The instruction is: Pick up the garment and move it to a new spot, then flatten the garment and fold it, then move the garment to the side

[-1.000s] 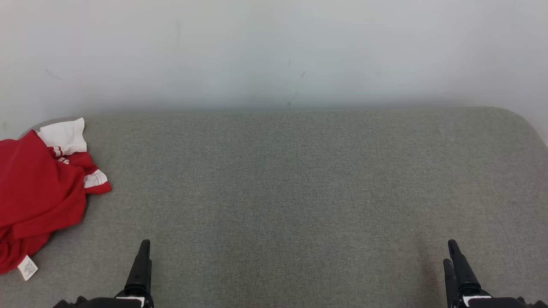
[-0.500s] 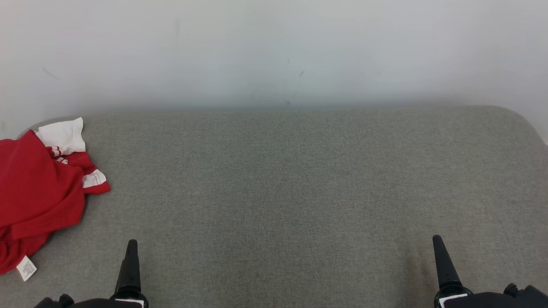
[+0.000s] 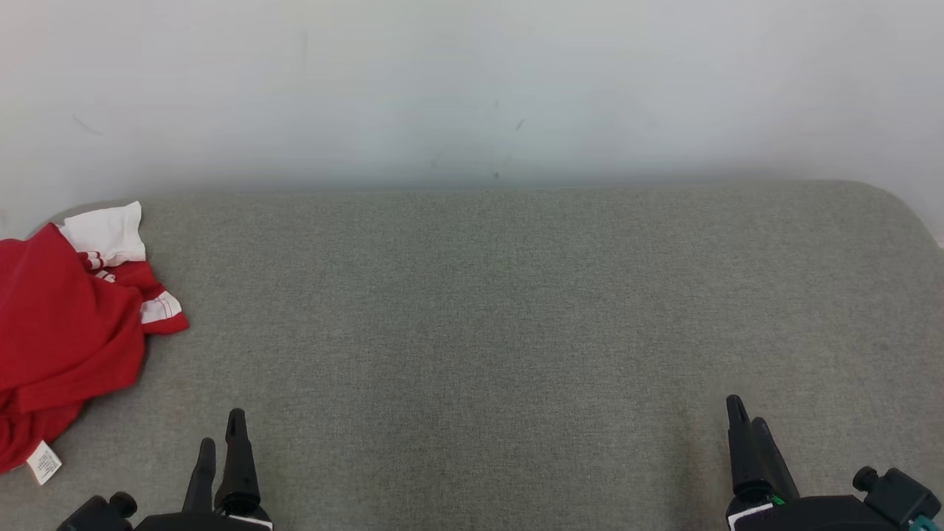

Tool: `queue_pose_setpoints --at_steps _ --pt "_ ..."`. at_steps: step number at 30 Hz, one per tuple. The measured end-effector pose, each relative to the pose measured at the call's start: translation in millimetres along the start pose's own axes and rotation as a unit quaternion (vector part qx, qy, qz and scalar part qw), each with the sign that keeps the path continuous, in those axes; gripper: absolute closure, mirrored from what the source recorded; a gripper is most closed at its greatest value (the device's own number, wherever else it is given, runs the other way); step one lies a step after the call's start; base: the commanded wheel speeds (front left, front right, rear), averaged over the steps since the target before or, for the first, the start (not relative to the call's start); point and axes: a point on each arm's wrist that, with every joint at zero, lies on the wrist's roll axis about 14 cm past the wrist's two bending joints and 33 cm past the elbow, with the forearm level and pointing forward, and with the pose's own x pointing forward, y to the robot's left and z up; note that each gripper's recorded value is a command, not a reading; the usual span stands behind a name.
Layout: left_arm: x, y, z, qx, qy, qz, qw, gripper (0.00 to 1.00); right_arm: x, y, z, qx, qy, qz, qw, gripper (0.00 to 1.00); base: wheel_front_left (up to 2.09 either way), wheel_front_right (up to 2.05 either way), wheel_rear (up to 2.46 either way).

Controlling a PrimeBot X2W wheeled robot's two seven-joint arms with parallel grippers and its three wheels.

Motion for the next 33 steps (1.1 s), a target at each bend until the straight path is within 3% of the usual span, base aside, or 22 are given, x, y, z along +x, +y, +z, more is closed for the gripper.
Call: queue_pose_setpoints --at_steps 14,33 --pt "-5 -7 18 0.101 -0.039 -0.014 0.994 0.0 2 7 7 -0.086 -0.017 0.015 0.996 0.0 0.0 0.0 0.0" --pt "-17 -11 30 0.214 -0.07 -0.028 0.974 0.0 1 20 3 -0.184 -0.021 0.043 0.982 0.0 0.0 0.0 0.0"
